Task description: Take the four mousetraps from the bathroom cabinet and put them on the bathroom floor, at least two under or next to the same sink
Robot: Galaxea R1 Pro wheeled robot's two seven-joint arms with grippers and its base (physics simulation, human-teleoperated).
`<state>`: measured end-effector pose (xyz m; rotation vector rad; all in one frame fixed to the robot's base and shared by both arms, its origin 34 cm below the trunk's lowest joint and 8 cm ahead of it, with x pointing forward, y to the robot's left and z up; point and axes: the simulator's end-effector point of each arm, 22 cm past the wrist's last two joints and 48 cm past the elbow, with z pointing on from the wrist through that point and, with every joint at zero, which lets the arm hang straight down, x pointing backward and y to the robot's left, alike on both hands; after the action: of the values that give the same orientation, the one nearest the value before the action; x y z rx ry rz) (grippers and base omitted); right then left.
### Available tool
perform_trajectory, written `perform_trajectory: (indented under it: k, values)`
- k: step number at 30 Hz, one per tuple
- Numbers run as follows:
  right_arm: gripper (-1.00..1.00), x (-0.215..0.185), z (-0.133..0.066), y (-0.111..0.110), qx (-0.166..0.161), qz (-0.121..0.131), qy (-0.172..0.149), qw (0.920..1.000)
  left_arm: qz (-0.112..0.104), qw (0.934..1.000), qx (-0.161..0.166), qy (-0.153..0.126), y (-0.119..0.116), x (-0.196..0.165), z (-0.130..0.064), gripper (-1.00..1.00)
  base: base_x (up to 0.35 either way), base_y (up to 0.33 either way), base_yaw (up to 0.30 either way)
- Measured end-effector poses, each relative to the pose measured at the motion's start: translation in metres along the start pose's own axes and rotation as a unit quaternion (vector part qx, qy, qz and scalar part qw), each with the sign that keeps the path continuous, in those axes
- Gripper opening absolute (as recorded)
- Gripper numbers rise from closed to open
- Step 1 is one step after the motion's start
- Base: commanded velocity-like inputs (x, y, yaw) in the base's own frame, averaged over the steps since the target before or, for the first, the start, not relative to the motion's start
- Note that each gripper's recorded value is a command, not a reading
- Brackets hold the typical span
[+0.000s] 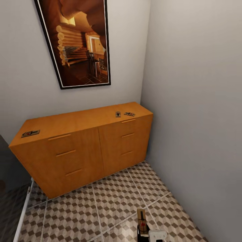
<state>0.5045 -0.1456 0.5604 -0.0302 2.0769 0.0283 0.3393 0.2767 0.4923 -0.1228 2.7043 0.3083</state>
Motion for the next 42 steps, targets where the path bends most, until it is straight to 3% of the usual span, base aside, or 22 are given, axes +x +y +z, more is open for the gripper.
perform_trajectory:
  k: [8, 12, 24, 42]
  values:
    - [-1.0, -0.001, 0.0, -0.004, 0.002, -0.001, -0.004, 1.0, -0.004, 0.9998, 0.018, 0.009, -0.025, 0.006, -0.005, 1.0, 0.0, 0.0, 0.0]
    - [-1.0, -0.001, 0.0, -0.006, 0.002, -0.002, -0.004, 1.0, 0.003, 0.9995, 0.018, 0.024, -0.023, 0.024, -0.005, 1.0, 0.0, 0.0, 0.0]
    - [-1.0, -0.001, 0.0, -0.007, 0.004, -0.003, -0.003, 1.0, 0.001, 0.9998, 0.017, 0.004, -0.021, 0.027, -0.004, 1.0, 0.0, 0.0, 0.0]
    - [-1.0, 0.0, 0.001, -0.011, 0.006, -0.005, -0.003, 1.0, 0.004, 0.9998, 0.017, 0.011, -0.02, 0.035, -0.004, 1.0, 0.0, 0.0, 0.0]
